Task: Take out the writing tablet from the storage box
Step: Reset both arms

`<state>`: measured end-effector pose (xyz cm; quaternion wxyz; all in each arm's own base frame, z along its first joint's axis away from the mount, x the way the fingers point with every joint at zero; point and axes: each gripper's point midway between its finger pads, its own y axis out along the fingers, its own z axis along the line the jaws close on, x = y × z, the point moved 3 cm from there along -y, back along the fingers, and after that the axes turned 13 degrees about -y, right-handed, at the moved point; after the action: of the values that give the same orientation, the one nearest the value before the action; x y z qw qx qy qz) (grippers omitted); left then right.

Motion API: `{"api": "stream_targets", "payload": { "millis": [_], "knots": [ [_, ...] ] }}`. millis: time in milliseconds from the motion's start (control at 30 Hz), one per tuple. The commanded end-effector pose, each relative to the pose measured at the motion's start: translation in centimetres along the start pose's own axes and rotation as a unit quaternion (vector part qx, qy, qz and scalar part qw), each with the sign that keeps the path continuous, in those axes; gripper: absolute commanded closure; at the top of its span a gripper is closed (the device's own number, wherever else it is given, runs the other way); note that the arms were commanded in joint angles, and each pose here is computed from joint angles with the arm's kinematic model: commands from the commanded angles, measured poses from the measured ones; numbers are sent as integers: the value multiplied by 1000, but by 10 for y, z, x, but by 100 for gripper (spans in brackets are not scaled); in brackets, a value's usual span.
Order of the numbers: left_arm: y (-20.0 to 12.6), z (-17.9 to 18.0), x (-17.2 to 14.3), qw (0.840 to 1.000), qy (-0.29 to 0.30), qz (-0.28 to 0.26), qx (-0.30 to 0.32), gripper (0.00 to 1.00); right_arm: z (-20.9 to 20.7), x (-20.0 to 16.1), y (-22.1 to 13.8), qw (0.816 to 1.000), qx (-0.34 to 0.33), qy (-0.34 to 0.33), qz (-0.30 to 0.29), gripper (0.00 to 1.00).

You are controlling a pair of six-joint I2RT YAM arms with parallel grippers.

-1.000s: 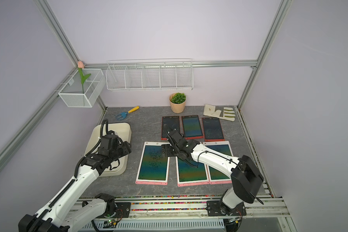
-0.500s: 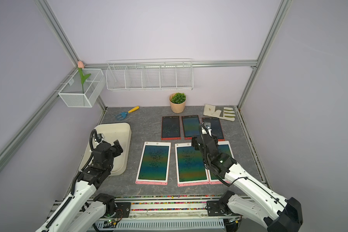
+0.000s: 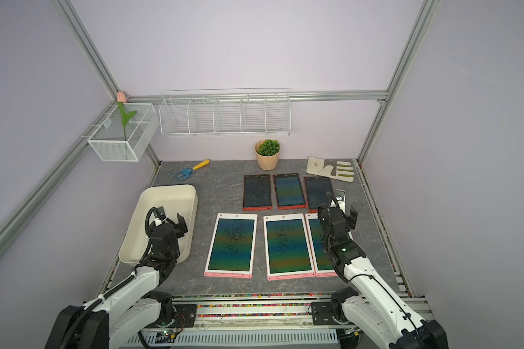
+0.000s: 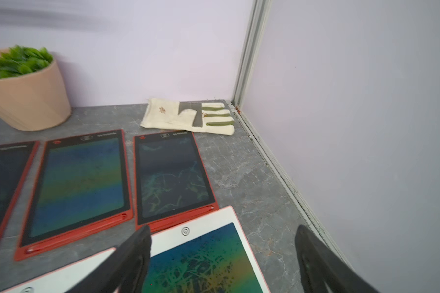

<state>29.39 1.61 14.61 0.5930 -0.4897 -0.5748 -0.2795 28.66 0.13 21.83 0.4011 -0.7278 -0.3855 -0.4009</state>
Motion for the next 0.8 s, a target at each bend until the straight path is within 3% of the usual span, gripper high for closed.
{"api": "stream_targets", "payload": {
  "millis": [0, 233, 500, 767],
  "knots": [
    [12, -20, 18, 998, -6, -41, -54, 9, 1, 9, 8, 998, 23, 12, -56, 11],
    [27, -43, 11, 993, 19, -46, -103, 9, 12, -23, 38, 997, 50, 18, -48, 11],
    [43, -43, -5, 993, 17, -61, -98, 8, 41, -46, 65, 994, 93, -25, -55, 11],
    [51, -45, -11, 993, 22, -45, -103, 8, 36, -72, 76, 994, 73, 9, -84, 11]
  ]
}}
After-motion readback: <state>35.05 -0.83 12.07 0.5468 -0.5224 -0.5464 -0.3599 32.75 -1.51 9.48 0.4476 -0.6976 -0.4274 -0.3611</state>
